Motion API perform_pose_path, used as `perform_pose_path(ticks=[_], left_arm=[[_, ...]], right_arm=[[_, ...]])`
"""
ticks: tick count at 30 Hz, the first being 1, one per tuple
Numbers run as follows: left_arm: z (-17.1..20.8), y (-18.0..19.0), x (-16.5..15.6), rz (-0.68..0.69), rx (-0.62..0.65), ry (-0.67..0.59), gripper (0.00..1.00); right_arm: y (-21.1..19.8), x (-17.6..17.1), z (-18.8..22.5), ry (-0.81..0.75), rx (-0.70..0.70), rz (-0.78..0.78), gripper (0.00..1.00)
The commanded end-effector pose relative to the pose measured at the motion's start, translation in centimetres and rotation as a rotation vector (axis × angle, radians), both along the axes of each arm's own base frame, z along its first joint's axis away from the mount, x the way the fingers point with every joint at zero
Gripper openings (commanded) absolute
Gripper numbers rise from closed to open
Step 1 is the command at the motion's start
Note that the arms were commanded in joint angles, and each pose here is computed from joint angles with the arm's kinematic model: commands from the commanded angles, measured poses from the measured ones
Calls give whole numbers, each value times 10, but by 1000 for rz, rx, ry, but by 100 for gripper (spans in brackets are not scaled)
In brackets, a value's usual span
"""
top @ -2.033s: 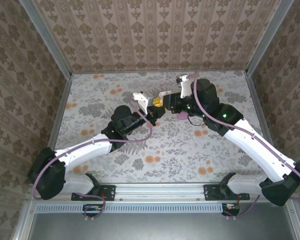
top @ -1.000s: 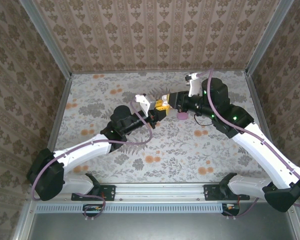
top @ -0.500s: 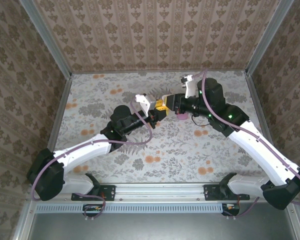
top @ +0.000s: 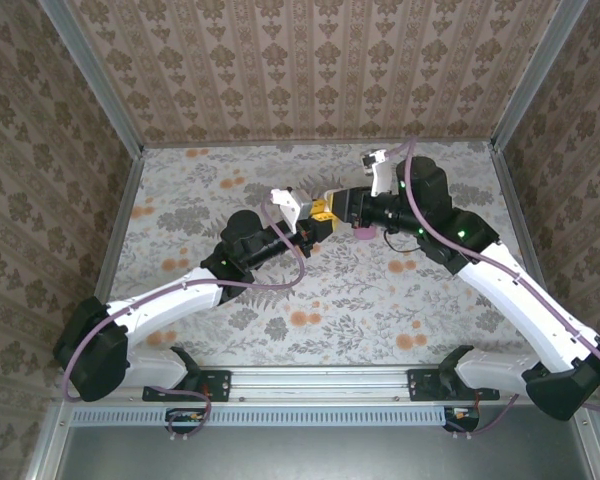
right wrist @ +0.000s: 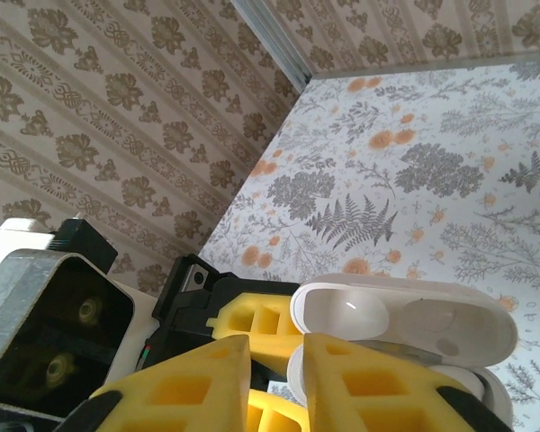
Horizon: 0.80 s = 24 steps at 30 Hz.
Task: Insert wireless bluetooth earbuds into charging case
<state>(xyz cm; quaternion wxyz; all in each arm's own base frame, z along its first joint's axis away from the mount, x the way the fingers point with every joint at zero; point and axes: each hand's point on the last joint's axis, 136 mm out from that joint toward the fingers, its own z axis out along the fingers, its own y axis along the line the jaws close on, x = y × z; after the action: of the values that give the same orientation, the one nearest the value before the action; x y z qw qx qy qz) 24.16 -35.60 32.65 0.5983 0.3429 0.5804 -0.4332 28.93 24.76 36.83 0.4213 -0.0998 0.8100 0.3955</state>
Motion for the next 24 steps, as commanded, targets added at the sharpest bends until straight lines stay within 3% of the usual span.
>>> perform_pose_path(ticks=[1,5,10,17,24], left_arm=[[29,2,-7,-23,-40,-59,20],[25,1,-11,-44,-9,-65,20],[26,-5,-27,-138,40,-102,20],[32,-7,-34,-178,58,-123,20],[33,-10,-37,-201,68,-126,20]], right_arm=[[-19,1,23,-54,33,-63,27],[-43,11,21,-34,8,-150,35],[-75,36,-7,149,50,-224,43],[-56,39,-25,335,148,-47,49],[-36,34,-31,411,187,104,50]])
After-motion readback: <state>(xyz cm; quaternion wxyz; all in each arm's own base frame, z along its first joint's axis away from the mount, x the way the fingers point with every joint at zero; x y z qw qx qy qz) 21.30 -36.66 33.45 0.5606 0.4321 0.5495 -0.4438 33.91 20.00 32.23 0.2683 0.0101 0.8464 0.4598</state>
